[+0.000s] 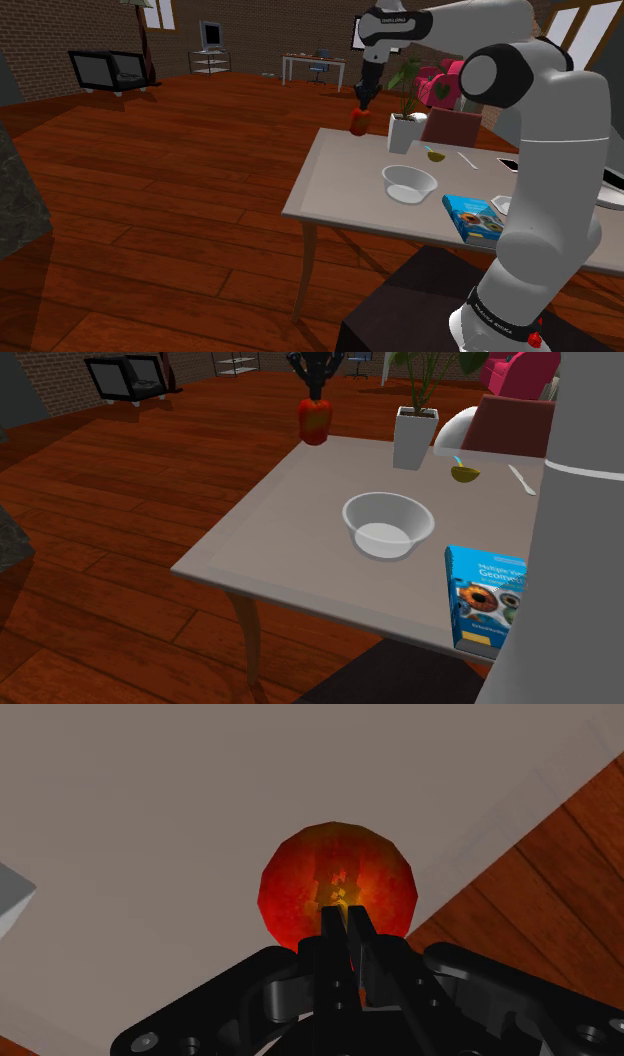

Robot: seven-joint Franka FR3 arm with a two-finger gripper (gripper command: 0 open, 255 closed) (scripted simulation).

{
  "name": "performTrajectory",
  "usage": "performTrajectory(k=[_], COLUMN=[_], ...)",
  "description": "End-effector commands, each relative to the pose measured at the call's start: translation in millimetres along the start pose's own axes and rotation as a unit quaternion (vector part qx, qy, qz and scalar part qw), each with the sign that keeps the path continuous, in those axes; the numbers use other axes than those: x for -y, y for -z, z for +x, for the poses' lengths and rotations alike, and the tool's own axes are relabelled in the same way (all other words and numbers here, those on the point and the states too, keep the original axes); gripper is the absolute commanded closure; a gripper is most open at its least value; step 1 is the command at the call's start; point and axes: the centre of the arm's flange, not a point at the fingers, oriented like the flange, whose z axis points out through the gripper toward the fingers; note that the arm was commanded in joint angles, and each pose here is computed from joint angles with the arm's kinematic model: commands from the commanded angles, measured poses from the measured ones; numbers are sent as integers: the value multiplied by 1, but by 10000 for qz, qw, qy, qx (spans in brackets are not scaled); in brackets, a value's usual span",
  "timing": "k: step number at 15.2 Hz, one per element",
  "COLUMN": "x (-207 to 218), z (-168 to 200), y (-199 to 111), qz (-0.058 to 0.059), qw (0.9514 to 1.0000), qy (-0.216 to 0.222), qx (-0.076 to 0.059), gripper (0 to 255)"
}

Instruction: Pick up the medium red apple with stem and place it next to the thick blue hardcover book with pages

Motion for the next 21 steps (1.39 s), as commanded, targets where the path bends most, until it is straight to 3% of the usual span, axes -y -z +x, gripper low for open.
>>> performTrajectory(k=[1,21], x=[-6,-90], z=[-19,-268], y=[4,26], qz=[0,0], qw=[10000,10000], qy=[-1,-1], qx=[-1,-1], gripper=[255,255])
